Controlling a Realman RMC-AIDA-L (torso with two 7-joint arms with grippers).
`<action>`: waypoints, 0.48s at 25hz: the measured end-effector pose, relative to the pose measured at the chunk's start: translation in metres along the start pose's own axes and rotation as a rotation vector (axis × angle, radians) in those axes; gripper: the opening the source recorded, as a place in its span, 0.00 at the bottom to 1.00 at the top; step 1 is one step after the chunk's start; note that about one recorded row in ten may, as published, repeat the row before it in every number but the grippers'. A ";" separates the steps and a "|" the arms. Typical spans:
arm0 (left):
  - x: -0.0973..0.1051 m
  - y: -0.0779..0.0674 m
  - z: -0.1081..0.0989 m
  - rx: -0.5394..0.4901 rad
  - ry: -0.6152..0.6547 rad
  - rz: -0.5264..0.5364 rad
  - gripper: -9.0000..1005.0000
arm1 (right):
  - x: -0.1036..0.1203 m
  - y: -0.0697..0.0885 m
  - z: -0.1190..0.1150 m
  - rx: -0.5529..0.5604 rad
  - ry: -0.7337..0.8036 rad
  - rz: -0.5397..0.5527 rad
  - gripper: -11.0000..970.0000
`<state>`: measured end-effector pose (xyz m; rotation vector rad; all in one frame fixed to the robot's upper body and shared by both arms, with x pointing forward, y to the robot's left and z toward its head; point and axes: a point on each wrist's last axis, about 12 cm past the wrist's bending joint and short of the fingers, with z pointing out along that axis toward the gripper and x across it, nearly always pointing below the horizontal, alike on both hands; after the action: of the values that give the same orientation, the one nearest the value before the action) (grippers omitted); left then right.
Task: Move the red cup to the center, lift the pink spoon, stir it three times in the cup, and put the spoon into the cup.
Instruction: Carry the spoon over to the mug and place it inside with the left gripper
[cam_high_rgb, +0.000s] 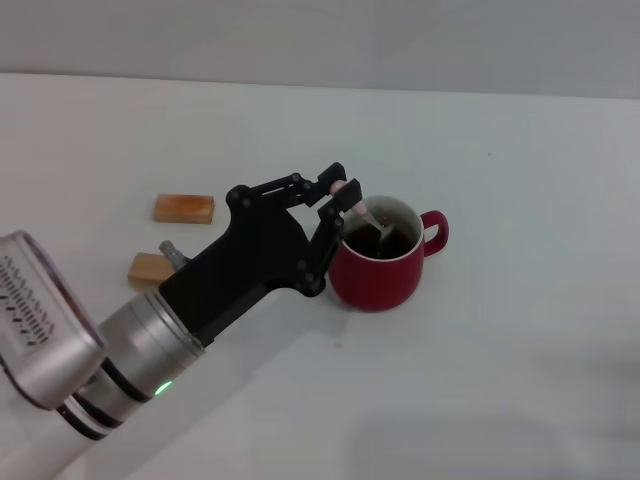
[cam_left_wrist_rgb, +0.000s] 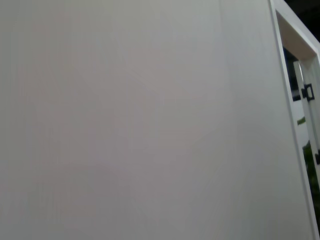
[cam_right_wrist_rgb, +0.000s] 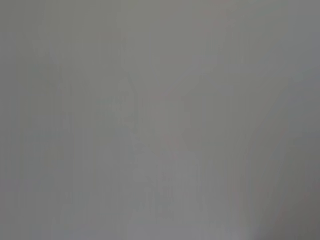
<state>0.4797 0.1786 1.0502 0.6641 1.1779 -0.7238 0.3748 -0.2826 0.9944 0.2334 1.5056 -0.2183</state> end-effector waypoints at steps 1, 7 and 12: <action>0.001 0.001 0.001 -0.001 0.007 0.005 0.15 | 0.000 0.000 0.000 0.000 0.000 0.000 0.01; 0.006 0.006 0.009 0.008 0.048 0.036 0.15 | 0.000 0.000 -0.001 -0.001 0.001 -0.002 0.01; 0.007 0.009 0.013 0.006 0.064 0.061 0.15 | 0.000 0.000 -0.001 -0.002 0.003 -0.002 0.01</action>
<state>0.4958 0.1729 1.0470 0.7303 1.2096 -0.6593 0.3735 -0.2826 0.9939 0.2301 1.5087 -0.2184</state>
